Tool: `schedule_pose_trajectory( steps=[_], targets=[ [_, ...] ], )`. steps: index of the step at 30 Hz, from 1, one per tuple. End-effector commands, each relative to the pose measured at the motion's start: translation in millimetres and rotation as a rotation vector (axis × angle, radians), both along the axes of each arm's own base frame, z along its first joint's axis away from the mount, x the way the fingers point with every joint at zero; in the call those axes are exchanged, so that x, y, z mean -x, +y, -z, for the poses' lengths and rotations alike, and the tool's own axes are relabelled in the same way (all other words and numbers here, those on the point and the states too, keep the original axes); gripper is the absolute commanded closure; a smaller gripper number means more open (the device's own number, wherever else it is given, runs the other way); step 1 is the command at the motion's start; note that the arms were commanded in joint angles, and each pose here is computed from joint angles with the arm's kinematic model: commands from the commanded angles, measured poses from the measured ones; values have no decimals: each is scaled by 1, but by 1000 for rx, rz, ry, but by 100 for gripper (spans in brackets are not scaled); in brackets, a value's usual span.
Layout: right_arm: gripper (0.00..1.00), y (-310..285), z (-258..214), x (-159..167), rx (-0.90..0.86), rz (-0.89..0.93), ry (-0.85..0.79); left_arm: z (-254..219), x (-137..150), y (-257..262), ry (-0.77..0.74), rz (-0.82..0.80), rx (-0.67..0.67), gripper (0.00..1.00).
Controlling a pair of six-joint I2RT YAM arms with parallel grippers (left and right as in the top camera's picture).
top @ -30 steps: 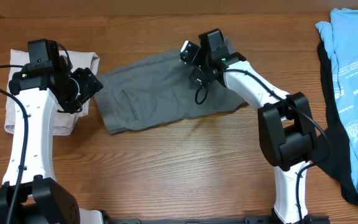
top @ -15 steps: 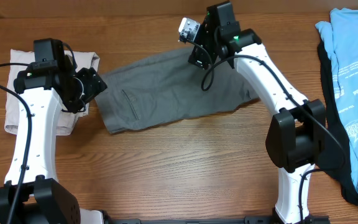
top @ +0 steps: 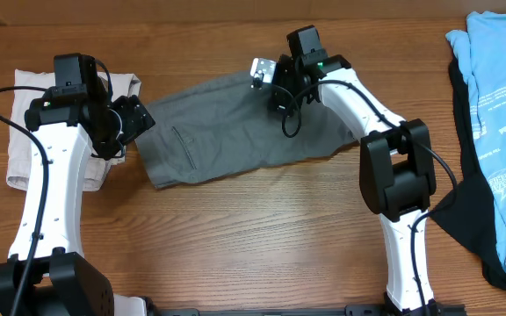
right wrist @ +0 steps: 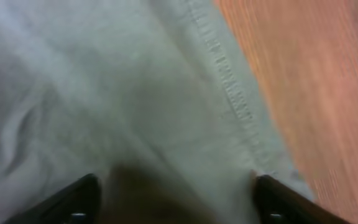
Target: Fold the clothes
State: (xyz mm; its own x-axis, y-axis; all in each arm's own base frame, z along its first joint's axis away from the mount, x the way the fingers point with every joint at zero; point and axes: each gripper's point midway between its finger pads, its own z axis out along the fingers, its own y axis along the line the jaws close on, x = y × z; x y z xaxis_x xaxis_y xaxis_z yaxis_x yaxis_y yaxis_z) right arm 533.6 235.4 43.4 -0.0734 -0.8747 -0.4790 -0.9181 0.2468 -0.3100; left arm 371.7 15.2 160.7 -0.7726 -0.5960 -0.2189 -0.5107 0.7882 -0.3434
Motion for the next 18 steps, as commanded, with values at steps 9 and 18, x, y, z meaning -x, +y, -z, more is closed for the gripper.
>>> schedule_pose_trajectory(
  steps=[9,18],
  targets=[
    [39,10,-7,-10,-72,24,-16,-3,0,4,-10,10,-38,21],
    [48,9,-2,-6,-67,24,6,-3,0,4,-10,10,-37,21]
  ],
)
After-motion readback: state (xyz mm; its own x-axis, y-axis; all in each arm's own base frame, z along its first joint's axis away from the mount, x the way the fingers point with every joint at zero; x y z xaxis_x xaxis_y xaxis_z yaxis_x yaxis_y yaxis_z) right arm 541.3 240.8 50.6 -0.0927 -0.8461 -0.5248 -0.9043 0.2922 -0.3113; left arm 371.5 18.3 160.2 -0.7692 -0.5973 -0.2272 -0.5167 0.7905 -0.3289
